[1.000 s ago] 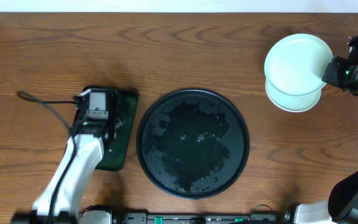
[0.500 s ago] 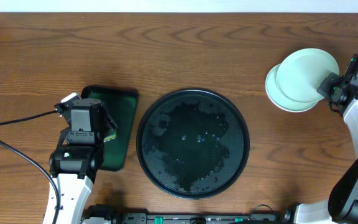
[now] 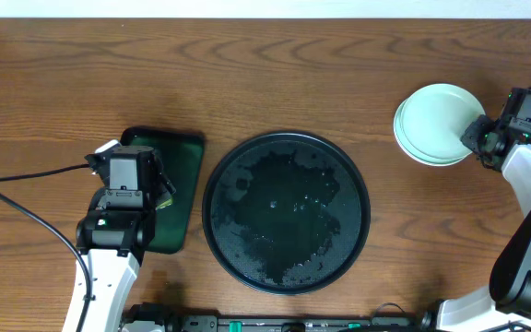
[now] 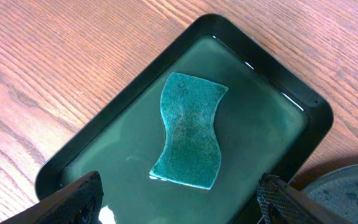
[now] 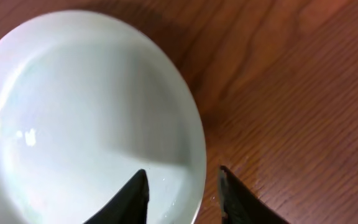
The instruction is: Clean dirty plates on tray and stack at the side
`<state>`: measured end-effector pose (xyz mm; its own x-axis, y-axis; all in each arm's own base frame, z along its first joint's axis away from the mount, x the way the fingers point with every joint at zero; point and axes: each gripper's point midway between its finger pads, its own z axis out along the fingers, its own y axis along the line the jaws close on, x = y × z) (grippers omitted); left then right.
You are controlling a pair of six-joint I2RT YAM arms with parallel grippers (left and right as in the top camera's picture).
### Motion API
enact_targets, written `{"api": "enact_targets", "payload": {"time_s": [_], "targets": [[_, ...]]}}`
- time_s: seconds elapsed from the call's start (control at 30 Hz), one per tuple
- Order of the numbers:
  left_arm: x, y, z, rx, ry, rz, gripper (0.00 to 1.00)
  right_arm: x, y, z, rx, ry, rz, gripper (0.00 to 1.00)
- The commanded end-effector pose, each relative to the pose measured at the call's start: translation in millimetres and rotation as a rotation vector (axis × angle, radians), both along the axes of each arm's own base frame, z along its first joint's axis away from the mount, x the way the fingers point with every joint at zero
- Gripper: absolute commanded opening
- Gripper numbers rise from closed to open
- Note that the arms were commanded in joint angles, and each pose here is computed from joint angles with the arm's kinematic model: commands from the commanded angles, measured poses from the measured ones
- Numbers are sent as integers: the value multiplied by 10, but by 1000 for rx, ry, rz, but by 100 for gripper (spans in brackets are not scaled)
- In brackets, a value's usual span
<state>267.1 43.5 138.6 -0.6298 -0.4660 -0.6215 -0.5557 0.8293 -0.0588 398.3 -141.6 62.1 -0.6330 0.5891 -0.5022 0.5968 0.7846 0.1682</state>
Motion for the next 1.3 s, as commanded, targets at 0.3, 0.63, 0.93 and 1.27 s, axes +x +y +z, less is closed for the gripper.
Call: {"api": "enact_targets", "payload": {"time_s": [0.3,0.63,0.93,1.27], "targets": [[24,6,52,6,-3,-7,81,-485,528,1255,16,-177,101,52],[18,7,32,6,6,-7,80,-1364,1596,1545,114,-104,405,59],[18,7,32,6,6,-7,81,-2015,2275,1504,298,19,666,99],[18,7,32,6,6,-7,81,-2060,2181,1440,257,59,637,99]]}}
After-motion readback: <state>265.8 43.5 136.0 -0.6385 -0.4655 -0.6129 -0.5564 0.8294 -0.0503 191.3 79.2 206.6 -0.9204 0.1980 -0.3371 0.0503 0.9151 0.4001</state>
